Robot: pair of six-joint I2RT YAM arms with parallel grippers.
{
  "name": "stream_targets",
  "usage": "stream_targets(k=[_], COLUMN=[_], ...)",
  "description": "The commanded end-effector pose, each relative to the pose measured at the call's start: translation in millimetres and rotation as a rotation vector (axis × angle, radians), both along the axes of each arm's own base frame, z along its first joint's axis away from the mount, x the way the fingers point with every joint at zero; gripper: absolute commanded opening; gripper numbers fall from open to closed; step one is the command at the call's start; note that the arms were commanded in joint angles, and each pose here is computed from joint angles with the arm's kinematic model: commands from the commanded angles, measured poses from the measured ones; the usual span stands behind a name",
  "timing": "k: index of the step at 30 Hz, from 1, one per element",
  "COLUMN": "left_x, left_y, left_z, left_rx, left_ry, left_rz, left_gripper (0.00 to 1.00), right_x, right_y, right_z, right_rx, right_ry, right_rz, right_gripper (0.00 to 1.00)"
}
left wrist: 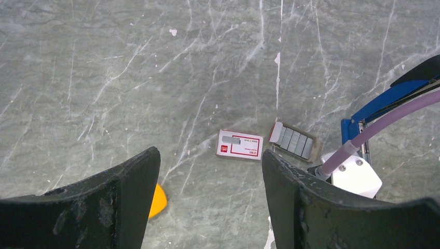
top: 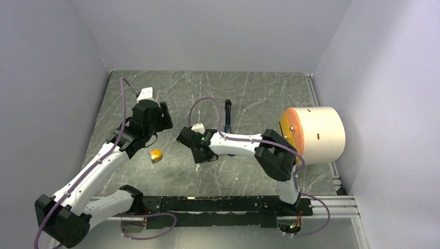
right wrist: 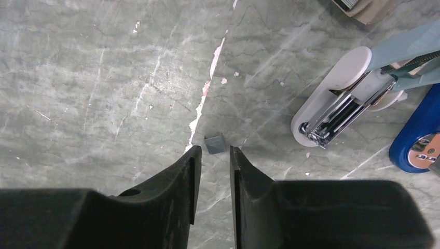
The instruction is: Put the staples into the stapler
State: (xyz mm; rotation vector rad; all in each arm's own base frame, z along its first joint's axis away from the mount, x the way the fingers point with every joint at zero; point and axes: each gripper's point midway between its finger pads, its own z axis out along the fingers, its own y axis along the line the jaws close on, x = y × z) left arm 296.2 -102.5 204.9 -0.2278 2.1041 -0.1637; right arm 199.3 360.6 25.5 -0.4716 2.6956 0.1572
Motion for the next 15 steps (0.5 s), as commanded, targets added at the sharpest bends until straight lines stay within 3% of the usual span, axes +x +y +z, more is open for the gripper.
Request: stream_targets(k=[1, 8, 15], left_x=[3.4, 3.1, 2.9], left_y=[0.8, 0.9, 1.6], left_z=[3.9, 5.7, 5.8], left_rx=[-0.014, -0.017, -0.015], left_ry=[-0.023, -0.029, -0.029], left_rz=[0.008, 0.008, 0.010], left_gripper=[0.76, 0.76, 0.77], right_x=[-3.3, 1.5, 3.1], right_y=[-2.5, -1.7, 10.2], right_z=[-0.3, 6.1, 1.8], right_rx=[-0.022, -0.024, -0.037], right_ry=[0.010, -0.005, 0.004], right_rz=[-0.003, -0.041, 0.072], right_gripper=[0.33, 0.34, 0.37])
